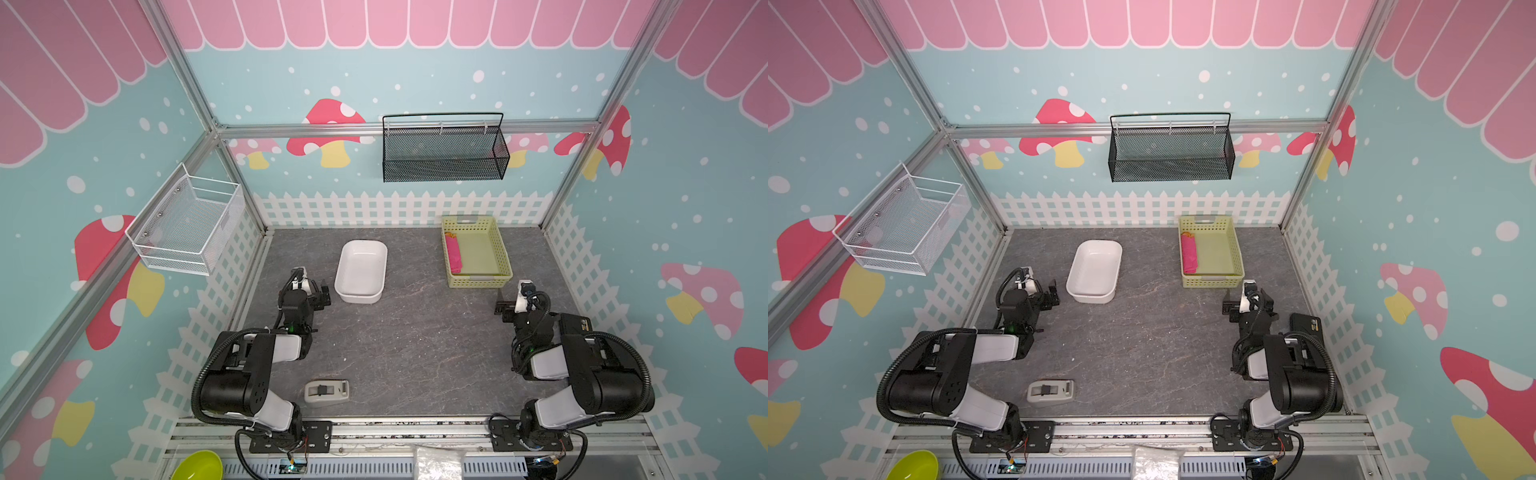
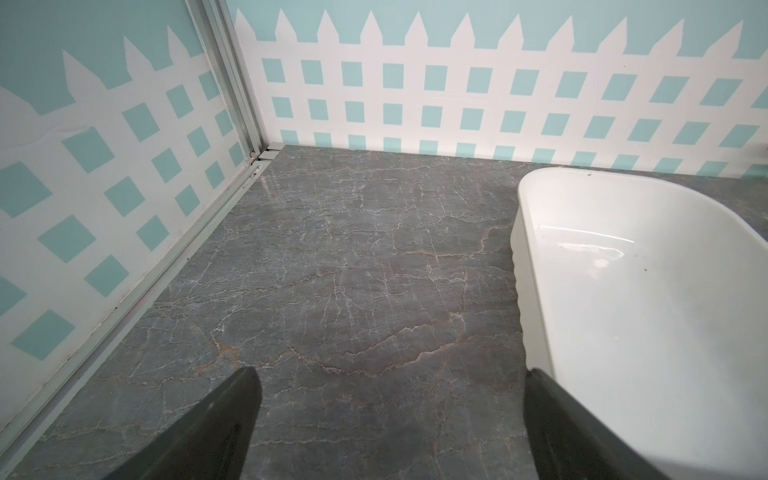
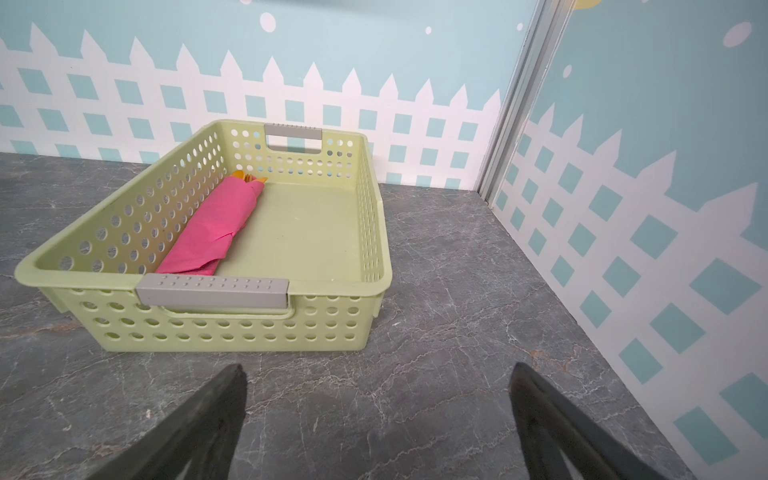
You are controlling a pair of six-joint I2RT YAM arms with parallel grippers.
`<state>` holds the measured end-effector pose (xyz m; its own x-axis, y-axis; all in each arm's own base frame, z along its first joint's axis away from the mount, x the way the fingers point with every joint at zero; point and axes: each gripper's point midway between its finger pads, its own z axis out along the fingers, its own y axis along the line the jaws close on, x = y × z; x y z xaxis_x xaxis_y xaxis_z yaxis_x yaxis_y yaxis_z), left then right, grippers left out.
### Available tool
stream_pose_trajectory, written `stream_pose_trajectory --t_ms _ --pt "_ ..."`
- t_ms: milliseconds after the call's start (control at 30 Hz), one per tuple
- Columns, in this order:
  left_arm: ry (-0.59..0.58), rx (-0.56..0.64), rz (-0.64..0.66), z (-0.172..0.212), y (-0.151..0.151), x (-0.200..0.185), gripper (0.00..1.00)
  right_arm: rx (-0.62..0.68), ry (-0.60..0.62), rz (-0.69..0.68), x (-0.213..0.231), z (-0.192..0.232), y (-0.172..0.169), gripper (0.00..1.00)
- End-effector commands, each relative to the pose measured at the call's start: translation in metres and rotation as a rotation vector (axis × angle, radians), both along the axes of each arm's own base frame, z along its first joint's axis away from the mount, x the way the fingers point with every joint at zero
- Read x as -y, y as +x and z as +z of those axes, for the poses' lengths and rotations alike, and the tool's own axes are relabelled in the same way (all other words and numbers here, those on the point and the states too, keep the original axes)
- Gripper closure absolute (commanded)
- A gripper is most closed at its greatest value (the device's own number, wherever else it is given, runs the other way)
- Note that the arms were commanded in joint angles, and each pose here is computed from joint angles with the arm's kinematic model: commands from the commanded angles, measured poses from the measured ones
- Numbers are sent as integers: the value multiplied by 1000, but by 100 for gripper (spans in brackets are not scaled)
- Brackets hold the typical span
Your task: Place the utensils on the paper napkin and roll it up
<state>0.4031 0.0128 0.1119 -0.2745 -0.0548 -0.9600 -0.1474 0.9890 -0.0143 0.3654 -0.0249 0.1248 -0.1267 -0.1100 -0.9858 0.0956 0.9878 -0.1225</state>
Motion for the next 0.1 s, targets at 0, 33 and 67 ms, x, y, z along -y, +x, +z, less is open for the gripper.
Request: stream_pose_trajectory --t_ms 0,33,67 --pt "-4 22 -13 4 0 2 0 30 -27 28 -5 9 5 1" --pt "-4 21 -13 3 0 2 0 33 -27 28 -6 10 5 0" --pt "-4 21 -11 3 0 1 0 34 -26 29 -6 10 4 0"
